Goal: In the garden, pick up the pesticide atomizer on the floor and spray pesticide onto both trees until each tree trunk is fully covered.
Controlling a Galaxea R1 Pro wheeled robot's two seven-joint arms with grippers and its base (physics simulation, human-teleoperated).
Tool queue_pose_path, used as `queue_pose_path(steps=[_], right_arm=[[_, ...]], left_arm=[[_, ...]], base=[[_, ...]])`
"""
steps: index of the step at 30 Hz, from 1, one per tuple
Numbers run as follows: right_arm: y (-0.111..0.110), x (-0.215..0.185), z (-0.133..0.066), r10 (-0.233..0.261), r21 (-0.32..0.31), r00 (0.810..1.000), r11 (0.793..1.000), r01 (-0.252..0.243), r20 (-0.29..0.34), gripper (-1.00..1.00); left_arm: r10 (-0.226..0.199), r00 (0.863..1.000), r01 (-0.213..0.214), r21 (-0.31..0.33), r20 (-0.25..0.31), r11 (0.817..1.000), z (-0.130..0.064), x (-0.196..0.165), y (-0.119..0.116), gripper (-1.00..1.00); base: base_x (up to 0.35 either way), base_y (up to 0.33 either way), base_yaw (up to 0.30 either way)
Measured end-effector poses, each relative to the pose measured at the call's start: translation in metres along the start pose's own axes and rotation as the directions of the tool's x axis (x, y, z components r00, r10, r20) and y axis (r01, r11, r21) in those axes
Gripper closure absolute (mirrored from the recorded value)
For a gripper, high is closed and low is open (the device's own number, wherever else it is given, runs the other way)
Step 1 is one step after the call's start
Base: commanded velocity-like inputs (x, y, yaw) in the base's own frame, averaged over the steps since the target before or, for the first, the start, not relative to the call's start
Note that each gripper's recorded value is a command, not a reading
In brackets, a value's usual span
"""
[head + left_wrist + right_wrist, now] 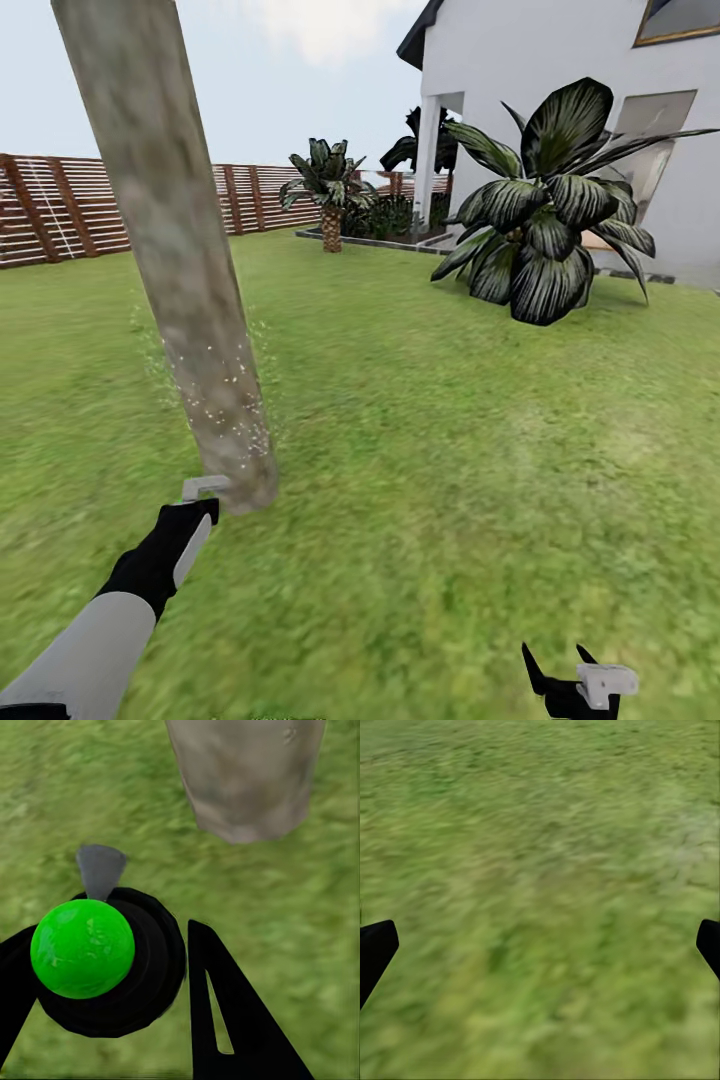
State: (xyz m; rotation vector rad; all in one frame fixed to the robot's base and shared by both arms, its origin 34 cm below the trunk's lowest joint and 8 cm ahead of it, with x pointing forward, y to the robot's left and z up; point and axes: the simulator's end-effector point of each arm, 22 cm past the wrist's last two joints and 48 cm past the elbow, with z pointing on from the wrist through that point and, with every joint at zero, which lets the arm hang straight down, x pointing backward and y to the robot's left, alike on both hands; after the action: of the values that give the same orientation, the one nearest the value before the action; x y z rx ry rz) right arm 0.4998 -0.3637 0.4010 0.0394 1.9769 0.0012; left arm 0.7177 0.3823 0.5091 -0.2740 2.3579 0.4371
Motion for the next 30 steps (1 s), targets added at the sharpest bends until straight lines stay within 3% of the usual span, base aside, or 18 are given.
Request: queue_pose_path(steps=[17,26,30], right_arm=[[0.000,0.000,0.000,0.000,0.000,1.000,1.000,0.000,0.000,-1.00],[0.000,0.000,0.000,0.000,0.000,1.000,1.000,0.000,0.000,-1.00],[-0.001,0.000,0.000,0.001,0.002,1.000,1.000,-0.001,0.000,-1.00]], left_arm=[[-0.011,1.000,0.011,0.011,0.021,1.000,-0.004,-0.011,-0.005,1.00],[-0.015,0.999,0.014,0.018,0.030,1.000,-0.006,-0.017,-0.010,1.00],[-0.030,0.998,0.027,0.045,0.062,0.999,-0.018,-0.039,-0.024,1.00]], base=[[0.000,-0.273,0.251],[0.000,-0.228,0.044],[0.000,-0.012,0.000]])
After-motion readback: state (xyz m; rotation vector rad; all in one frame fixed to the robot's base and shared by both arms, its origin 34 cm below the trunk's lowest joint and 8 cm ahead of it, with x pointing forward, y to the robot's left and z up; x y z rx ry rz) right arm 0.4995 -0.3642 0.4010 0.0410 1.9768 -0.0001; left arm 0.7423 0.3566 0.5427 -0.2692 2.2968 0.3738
